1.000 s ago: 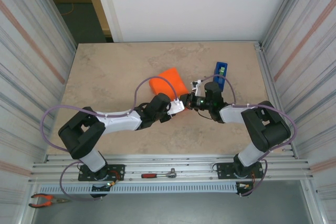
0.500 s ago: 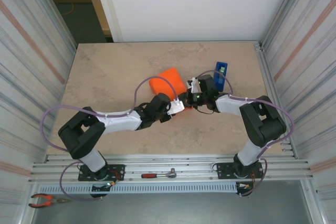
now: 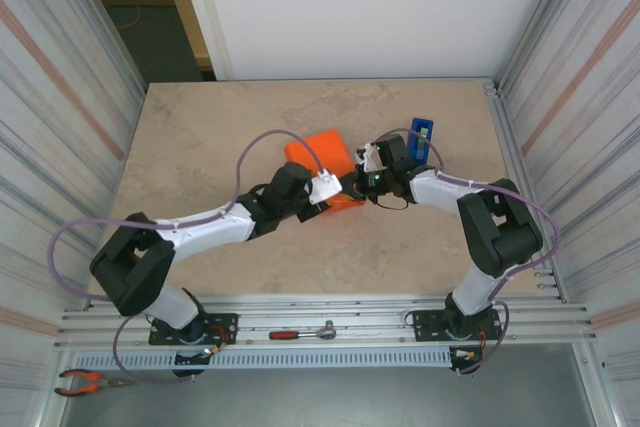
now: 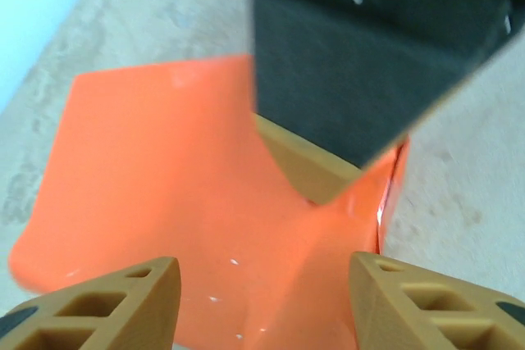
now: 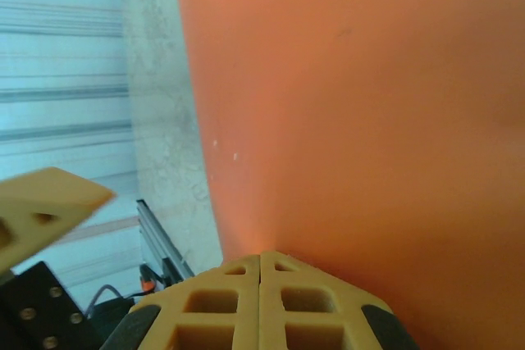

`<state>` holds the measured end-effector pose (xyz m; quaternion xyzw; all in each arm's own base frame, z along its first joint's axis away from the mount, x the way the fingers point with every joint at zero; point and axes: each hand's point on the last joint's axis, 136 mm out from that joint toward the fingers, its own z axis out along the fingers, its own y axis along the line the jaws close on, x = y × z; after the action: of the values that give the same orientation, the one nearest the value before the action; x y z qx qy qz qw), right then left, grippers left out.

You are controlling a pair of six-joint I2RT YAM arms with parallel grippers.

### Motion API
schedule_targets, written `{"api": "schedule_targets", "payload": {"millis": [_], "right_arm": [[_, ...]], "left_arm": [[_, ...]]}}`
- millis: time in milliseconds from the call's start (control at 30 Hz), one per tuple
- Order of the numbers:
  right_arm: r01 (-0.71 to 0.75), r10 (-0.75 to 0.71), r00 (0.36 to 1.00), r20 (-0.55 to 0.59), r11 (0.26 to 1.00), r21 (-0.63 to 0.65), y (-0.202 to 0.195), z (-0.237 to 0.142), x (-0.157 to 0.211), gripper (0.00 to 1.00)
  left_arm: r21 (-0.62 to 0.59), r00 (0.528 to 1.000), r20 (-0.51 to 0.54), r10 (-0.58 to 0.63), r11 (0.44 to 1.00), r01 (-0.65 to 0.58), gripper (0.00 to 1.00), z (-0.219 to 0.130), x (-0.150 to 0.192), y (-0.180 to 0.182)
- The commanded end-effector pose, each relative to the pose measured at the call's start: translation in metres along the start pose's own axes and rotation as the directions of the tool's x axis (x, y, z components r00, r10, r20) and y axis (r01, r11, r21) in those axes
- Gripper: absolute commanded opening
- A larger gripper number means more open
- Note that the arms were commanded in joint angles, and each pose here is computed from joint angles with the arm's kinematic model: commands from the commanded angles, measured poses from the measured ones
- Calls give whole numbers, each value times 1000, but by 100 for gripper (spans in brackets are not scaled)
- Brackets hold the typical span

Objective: Wrap the gift box in paper

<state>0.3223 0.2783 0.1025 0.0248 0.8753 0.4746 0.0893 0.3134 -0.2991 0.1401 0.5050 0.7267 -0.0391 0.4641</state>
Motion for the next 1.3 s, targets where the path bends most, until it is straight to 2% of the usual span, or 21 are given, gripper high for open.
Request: {"api": "schedule_targets", "payload": {"millis": [0, 133, 200, 300, 467, 633, 700, 867, 1100, 1267], "right_arm": [[13, -12, 1000, 16, 998, -66, 24, -12, -12, 0], [24, -19, 998, 59, 995, -96, 35, -27, -25, 4], [21, -14, 997, 78, 995, -96, 35, -34, -29, 11], [20, -9, 993, 119, 996, -87, 31, -46, -36, 27], [0, 3, 985, 173, 1000, -15, 11, -59, -42, 43], [-6, -1, 976, 219, 1000, 29, 4, -68, -46, 54], [-2, -8, 970, 243, 999, 41, 5, -74, -47, 63], [-46, 9, 945, 327, 993, 106, 2, -92, -56, 100], [-158, 68, 911, 407, 969, 191, 15, -121, -68, 99], [-177, 81, 884, 460, 969, 171, 42, -143, -71, 98]], "left_arm": [[-18, 989, 103, -103, 994, 106, 58, -22, -32, 23], [-49, 961, 140, -237, 968, 246, 63, -33, -29, 43], [-76, 938, 146, -315, 941, 329, 65, -37, -24, 56], [-118, 886, 144, -440, 881, 457, 72, -39, -8, 76], [-135, 761, 130, -635, 749, 648, 79, -34, 19, 102], [-118, 632, 67, -772, 622, 774, 83, -17, 36, 115], [-103, 576, 42, -816, 570, 815, 83, -7, 39, 118], [-92, 468, -11, -883, 467, 879, 83, 19, 40, 121], [-133, 365, -36, -930, 366, 921, 84, 49, 55, 131], [-154, 344, -68, -936, 351, 924, 84, 70, 67, 128]]}}
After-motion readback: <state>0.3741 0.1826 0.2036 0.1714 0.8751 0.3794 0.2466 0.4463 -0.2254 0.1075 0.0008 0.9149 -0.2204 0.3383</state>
